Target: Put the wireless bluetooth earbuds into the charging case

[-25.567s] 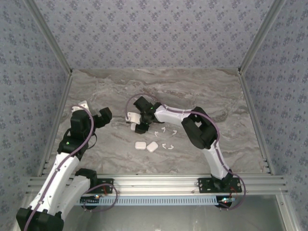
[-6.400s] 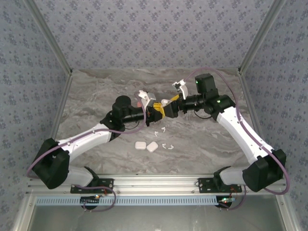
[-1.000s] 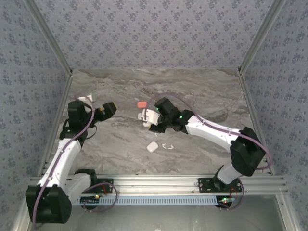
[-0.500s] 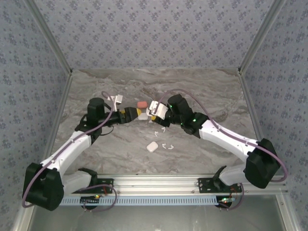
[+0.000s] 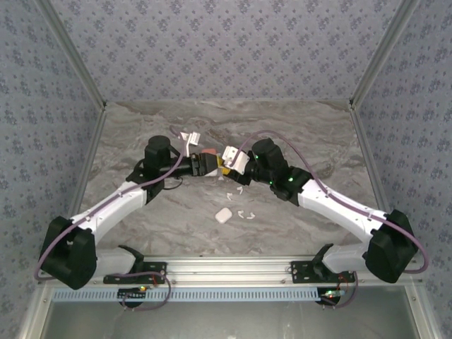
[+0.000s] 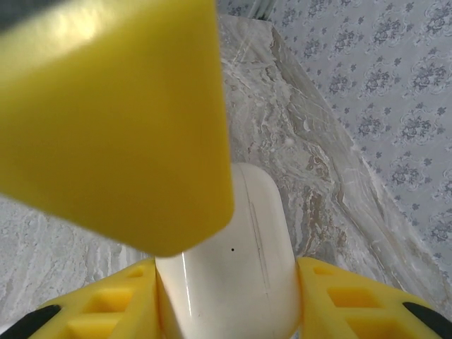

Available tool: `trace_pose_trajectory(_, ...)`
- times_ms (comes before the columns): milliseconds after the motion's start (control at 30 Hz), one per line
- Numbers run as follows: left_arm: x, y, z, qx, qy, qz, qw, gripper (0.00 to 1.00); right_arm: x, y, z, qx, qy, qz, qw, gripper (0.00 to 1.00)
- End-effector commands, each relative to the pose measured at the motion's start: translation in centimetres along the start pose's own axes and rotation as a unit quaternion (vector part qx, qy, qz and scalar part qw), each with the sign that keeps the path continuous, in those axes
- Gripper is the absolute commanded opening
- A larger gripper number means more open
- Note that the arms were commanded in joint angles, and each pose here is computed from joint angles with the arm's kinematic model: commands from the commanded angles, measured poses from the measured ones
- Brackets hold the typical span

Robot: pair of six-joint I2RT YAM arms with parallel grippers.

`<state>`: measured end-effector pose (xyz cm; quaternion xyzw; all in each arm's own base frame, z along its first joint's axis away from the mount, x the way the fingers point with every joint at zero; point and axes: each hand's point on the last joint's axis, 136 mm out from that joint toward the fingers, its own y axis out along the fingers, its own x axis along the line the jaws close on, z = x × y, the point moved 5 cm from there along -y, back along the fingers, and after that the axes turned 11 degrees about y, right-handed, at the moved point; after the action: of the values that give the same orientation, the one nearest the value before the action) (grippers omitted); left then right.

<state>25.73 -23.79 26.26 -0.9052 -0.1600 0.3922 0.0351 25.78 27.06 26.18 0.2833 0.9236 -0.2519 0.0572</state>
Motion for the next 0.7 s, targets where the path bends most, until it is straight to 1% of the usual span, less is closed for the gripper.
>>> trace_pose_trajectory(0,-1.88,0.28,-1.62,-0.015,0.032,0.033,0.999,0.67,0.01,-0.81,-0.94,-0.026,0.010,0.001,1.000,0.44)
trace_pose_trajectory(133,-2.04,0.45,-1.68,-0.013,0.034,0.037,0.999,0.55,-0.06,-0.85,-0.91,-0.026,0.012,0.003,1.000,0.44)
trace_pose_trajectory(267,-2.04,0.51,-1.67,-0.013,0.036,0.036,0.999,0.46,-0.02,-0.81,-0.93,-0.027,0.015,0.001,1.000,0.44)
trace_pose_trajectory(433,-2.11,0.51,-1.84,-0.016,0.039,0.037,0.998,0.28,0.10,-0.74,-0.76,-0.022,0.017,-0.005,1.000,0.46)
trace_pose_trajectory(500,-2.18,0.50,-1.96,-0.018,0.043,0.037,0.998,0.22,-0.01,-0.77,-0.72,-0.019,0.020,-0.006,1.000,0.48)
trace_pose_trajectory(567,-2.19,0.45,-1.99,-0.021,0.047,0.035,0.998,0.20,-0.20,-0.90,-0.63,-0.014,0.029,-0.010,0.999,0.53)
trace_pose_trajectory(667,-2.33,0.20,-2.33,-0.035,0.063,0.027,0.997,0.18,-0.61,-1.45,-0.40,-0.005,0.056,-0.025,0.998,0.67)
